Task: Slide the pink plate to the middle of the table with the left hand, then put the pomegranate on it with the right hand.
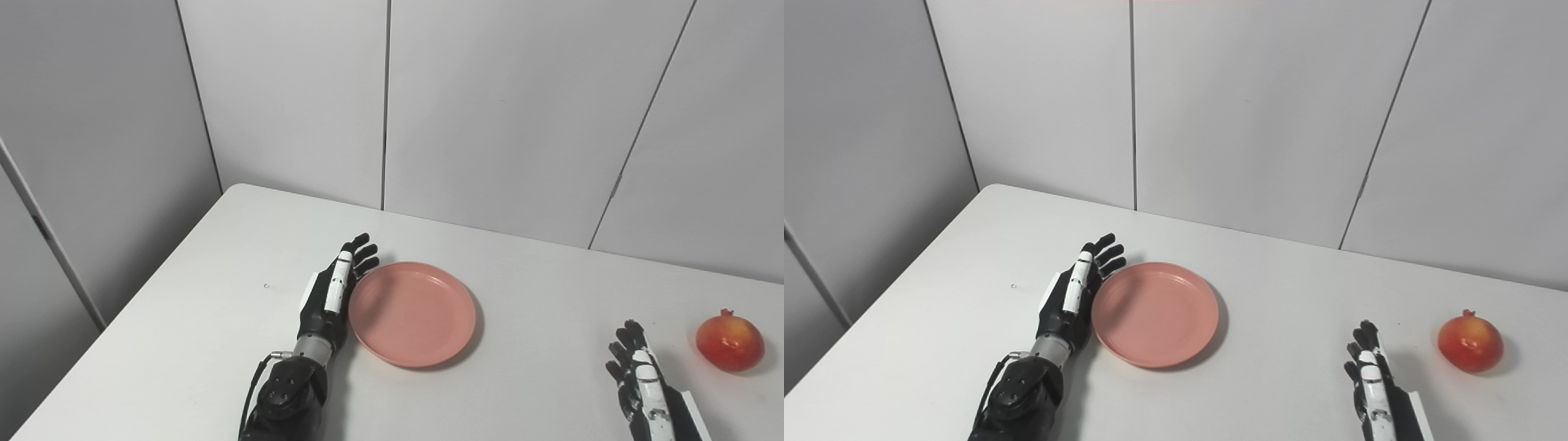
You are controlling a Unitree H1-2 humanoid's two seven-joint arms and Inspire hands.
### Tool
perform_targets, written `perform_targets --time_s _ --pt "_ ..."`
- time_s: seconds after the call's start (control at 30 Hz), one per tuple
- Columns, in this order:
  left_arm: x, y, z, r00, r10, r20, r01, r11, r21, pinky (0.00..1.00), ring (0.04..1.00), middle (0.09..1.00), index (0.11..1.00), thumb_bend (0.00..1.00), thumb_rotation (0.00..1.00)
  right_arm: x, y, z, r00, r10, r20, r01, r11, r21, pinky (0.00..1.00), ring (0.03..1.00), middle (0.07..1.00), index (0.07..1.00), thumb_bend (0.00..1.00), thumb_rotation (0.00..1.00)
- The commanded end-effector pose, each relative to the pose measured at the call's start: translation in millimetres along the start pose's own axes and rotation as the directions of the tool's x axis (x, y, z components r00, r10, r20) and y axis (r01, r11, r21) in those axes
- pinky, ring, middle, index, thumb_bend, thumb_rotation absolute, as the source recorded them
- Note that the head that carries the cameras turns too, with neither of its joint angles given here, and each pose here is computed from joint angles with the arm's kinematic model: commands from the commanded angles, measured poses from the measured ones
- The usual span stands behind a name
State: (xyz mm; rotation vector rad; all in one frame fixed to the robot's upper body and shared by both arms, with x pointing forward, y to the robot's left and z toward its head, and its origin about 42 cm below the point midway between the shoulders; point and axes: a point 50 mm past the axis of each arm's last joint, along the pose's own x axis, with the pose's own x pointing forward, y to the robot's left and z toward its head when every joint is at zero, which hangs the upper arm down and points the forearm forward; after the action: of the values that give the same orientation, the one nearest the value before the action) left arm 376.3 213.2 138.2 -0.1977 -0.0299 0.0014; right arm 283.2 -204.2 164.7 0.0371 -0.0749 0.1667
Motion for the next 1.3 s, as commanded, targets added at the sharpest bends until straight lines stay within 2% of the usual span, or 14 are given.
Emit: perform_targets --time_s 0.0,0.73,1.27 --pt "0 -10 3 0.999 -0.036 -0.005 0.036 0.999 0.011 0.86 0.859 0.863 0.843 0.41 1.00 3 2 11 0.999 0.005 0.052 -0.004 1.000 -0.004 1.00 1.000 1.000 1.000 0.20 1.00" --pt "-7 -64 -7 0.982 -0.181 -0.056 0.182 0.983 0.006 0.87 0.872 0.875 0.853 0.39 1.00 6 9 8 0.999 0.003 0.045 -0.003 1.000 -0.003 1.00 0.998 1.000 1.000 0.25 1.00" --pt "-21 -75 -11 0.978 -0.197 -0.071 0.196 0.980 -0.023 0.88 0.888 0.893 0.882 0.41 1.00 8 19 8 0.999 0.000 0.046 -0.002 1.000 0.031 1.00 0.995 1.000 0.994 0.27 1.00"
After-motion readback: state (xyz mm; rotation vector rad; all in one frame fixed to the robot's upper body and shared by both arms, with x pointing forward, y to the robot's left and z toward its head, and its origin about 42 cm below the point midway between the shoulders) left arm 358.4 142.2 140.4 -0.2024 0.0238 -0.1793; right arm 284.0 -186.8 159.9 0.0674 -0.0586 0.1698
